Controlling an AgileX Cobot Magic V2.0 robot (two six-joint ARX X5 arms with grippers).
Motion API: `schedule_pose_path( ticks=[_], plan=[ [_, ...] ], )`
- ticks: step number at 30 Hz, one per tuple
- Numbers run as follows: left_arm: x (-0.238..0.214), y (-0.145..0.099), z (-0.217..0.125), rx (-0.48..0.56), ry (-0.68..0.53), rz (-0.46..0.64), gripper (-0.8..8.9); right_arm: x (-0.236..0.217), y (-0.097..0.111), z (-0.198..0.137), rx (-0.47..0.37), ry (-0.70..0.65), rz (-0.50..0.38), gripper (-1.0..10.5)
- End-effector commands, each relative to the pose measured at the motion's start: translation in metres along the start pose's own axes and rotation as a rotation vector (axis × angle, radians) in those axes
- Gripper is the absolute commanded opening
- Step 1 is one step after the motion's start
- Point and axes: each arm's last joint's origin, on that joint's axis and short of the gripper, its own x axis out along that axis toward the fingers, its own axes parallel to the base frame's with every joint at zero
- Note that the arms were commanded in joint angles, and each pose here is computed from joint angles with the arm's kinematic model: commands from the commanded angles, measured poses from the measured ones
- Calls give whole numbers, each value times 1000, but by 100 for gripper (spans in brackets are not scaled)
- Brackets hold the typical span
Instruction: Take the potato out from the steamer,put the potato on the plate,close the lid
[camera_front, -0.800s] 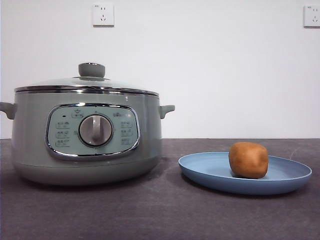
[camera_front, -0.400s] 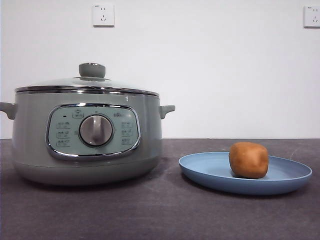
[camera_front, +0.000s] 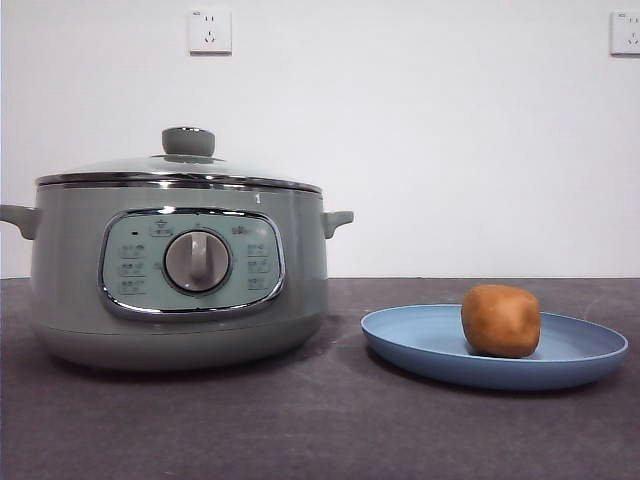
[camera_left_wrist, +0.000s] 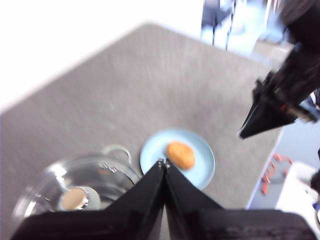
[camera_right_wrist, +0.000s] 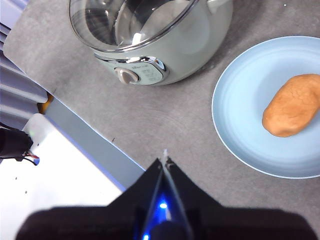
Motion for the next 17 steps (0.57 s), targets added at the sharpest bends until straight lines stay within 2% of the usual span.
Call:
schedule_pose_path(
  ticks=[1, 7, 17],
  plan=[
    [-10, 0, -18, -5, -13, 45, -4, 0, 1, 1, -11, -6, 0, 1],
    [-7, 1, -86, -58, -128, 168, -3, 0, 1, 1, -11, -6, 0, 1],
    [44, 8, -219, -217, -370, 346, -4, 0, 1, 1, -11, -6, 0, 1]
  ],
)
